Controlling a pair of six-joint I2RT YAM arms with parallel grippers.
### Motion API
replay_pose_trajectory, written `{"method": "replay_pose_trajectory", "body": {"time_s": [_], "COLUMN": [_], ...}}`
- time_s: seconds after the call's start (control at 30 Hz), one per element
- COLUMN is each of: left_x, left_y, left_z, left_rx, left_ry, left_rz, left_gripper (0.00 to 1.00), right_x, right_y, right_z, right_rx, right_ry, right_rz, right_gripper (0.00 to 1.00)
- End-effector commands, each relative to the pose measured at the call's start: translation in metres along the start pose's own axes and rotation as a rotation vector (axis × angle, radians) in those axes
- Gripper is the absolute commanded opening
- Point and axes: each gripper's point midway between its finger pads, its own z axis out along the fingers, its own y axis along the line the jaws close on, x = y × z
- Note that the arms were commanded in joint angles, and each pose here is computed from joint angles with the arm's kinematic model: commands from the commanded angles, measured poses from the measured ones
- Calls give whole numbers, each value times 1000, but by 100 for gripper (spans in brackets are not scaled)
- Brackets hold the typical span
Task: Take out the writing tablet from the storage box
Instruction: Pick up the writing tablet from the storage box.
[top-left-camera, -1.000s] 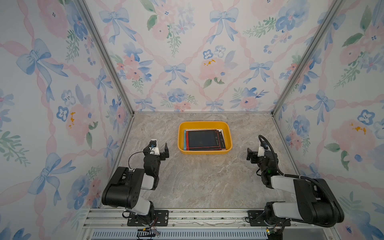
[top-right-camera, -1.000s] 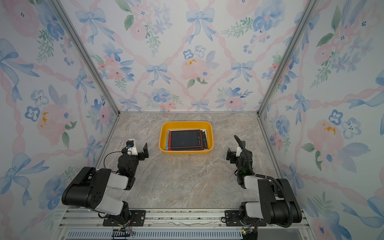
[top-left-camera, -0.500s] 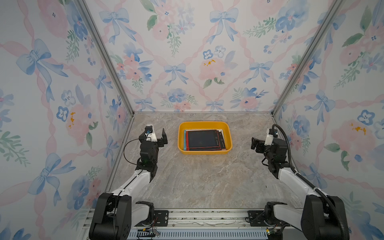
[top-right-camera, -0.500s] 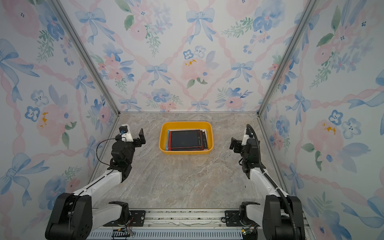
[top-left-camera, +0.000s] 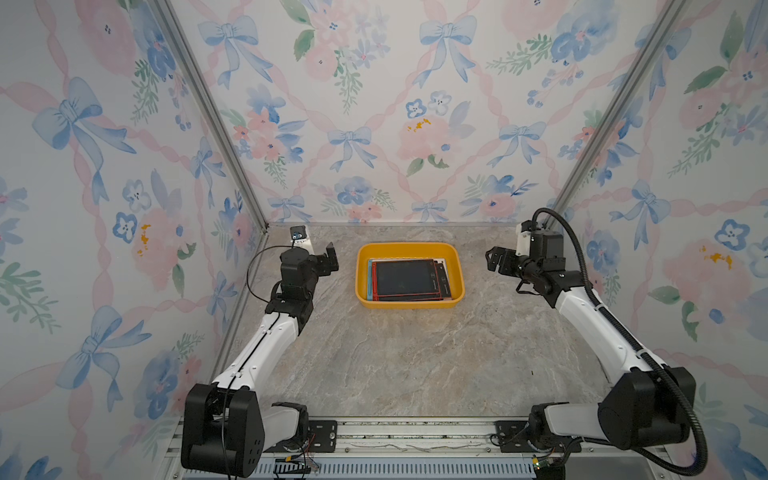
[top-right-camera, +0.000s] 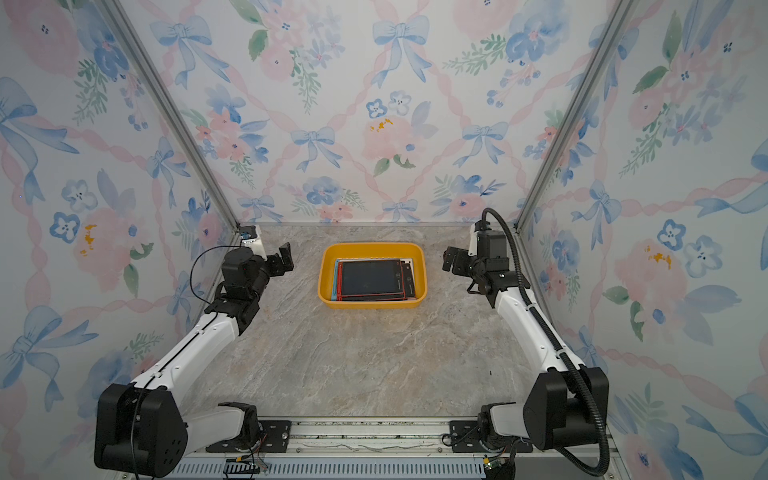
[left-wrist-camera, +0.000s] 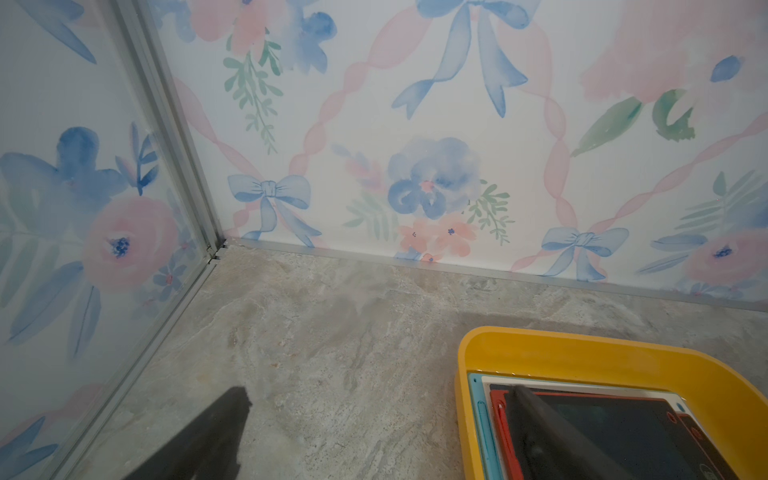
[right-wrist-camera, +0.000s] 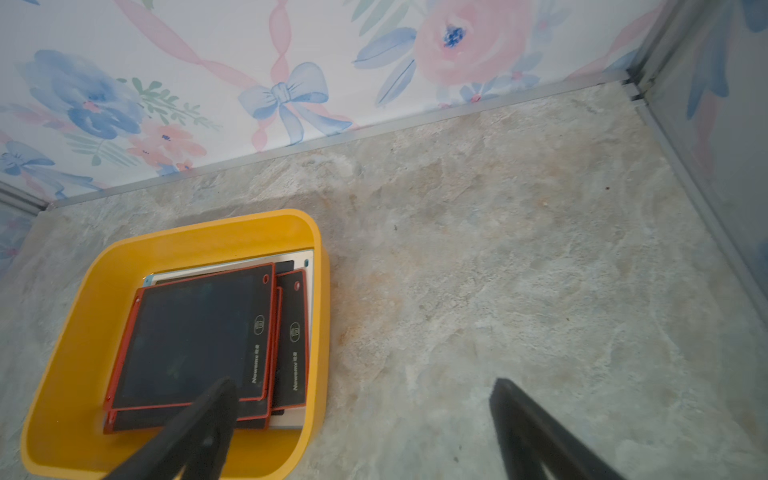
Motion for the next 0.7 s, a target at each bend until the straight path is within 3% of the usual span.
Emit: {"method": "replay_pose_trajectory", "body": {"time_s": [0.0, 0.2, 0.3, 0.5, 0.67], "left_x": [-3, -2, 11, 50, 81], "left_y": [-21, -60, -70, -62, -64], "left_z": [4, 12, 19, 30, 38], "left_rx": [113, 324, 376, 288, 89], "left_ry": [24, 59, 109, 223, 310], "left_rz": [-11, -17, -48, -97, 69], "left_gripper": [98, 98, 84, 83, 80], "right_x": [27, 42, 55, 78, 99], "right_y": [32, 93, 108, 133, 139], "right_z": [7, 35, 54, 85, 108], "right_rx": [-81, -262, -261, -264, -238], "right_ry": [180, 363, 442, 506, 542], "right_rz": [22, 49, 37, 13, -4], "right_gripper": [97, 98, 98, 99, 99]}}
